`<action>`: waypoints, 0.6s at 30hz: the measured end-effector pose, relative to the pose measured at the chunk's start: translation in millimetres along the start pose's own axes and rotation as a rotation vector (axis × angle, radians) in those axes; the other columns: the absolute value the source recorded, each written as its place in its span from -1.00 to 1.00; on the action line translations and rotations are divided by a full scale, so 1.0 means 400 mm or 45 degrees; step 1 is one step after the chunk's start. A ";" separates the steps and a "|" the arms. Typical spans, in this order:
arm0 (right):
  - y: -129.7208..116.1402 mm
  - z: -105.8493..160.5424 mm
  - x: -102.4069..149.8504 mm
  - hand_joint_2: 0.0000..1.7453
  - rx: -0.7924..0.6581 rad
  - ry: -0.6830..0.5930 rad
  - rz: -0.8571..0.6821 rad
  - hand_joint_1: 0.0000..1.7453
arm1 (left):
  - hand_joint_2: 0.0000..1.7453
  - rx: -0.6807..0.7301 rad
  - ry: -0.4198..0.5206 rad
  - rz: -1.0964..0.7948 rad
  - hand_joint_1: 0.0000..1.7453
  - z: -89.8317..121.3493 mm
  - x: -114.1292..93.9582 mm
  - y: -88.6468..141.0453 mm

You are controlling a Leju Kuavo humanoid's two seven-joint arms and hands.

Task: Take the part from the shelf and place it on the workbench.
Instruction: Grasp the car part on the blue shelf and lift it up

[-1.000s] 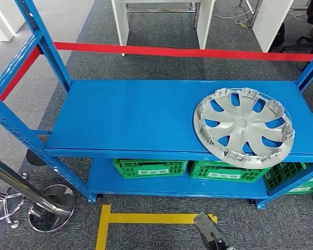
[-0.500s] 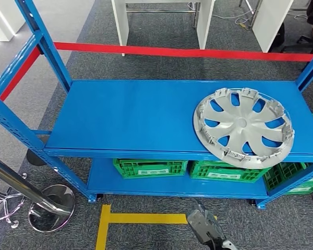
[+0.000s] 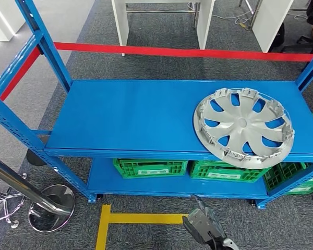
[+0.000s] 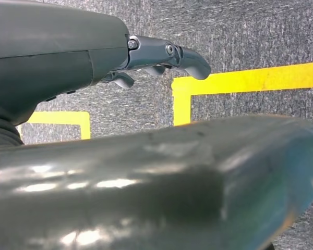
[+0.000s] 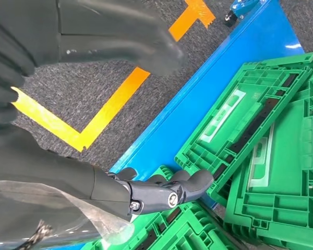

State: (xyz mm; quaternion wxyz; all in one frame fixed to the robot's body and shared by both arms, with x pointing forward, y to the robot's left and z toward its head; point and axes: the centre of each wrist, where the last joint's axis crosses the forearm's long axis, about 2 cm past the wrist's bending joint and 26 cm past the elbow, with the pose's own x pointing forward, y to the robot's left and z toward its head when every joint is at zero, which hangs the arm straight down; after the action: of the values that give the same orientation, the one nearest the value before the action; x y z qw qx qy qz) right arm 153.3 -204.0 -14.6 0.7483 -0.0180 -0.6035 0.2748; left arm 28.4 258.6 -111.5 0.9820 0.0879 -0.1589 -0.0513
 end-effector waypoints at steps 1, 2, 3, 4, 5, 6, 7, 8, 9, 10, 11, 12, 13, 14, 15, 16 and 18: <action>0.000 0.000 0.000 1.00 0.000 0.000 0.000 -1.00 | -1.00 0.000 0.000 0.000 -1.00 0.000 0.000 0.000; 0.001 0.001 0.000 1.00 0.000 0.000 -0.001 -1.00 | -1.00 0.000 0.000 0.000 -1.00 0.000 0.000 0.000; 0.001 0.001 0.000 1.00 0.000 0.000 -0.001 -1.00 | -1.00 0.000 0.000 0.000 -1.00 0.000 0.000 0.000; 0.001 0.001 0.000 1.00 0.000 0.000 -0.001 -1.00 | -1.00 0.000 0.000 0.000 -1.00 0.000 0.000 0.000; 0.001 0.002 0.000 1.00 0.001 0.001 -0.001 -1.00 | -1.00 0.000 0.000 0.000 -1.00 0.000 0.000 0.000; 0.001 0.002 -0.001 1.00 0.001 0.001 -0.001 -1.00 | -1.00 0.000 0.000 0.000 -1.00 0.000 0.000 0.000; 0.001 0.002 0.000 1.00 0.001 0.000 -0.001 -1.00 | -1.00 0.000 0.000 0.000 -1.00 0.000 0.000 0.000; 0.001 0.002 0.000 1.00 0.000 0.000 -0.001 -1.00 | -1.00 0.000 0.000 0.000 -1.00 0.000 0.000 0.000; 0.001 0.002 0.000 1.00 0.000 -0.001 -0.001 -1.00 | -1.00 0.000 0.000 0.000 -1.00 0.000 0.000 0.000; 0.001 0.002 0.000 1.00 0.001 -0.002 0.000 -1.00 | -1.00 0.000 0.000 0.000 -1.00 0.000 0.000 0.000; 0.000 0.002 0.000 1.00 0.001 -0.003 0.003 -1.00 | -1.00 0.000 0.000 0.000 -1.00 0.000 0.000 0.000; 0.000 0.002 0.001 1.00 0.002 -0.005 0.010 -1.00 | -1.00 0.000 0.000 0.000 -1.00 0.000 0.000 0.000; -0.002 0.002 0.001 1.00 0.003 -0.009 0.020 -1.00 | -1.00 -0.001 0.000 0.000 -1.00 0.000 0.000 0.000; -0.003 0.001 0.003 1.00 0.003 -0.013 0.029 -1.00 | -1.00 -0.002 0.000 0.000 -1.00 0.000 0.000 0.000; -0.005 0.001 0.004 1.00 0.003 -0.016 0.038 -1.00 | -1.00 -0.003 -0.001 0.000 -1.00 0.000 0.000 0.000; -0.007 0.001 0.005 1.00 0.001 -0.019 0.044 -1.00 | -1.00 -0.004 -0.001 0.000 -1.00 0.000 0.001 0.000; -0.010 0.001 0.009 1.00 -0.003 -0.033 0.052 -1.00 | -1.00 -0.009 -0.004 0.008 -1.00 0.000 0.001 0.000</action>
State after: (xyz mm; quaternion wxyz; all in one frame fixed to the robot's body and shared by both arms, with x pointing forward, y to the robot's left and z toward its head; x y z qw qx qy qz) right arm 155.0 -206.0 -10.0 0.7347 -0.0276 -0.6129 0.2895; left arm 28.6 258.5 -111.5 0.9822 0.0837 -0.1606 -0.0488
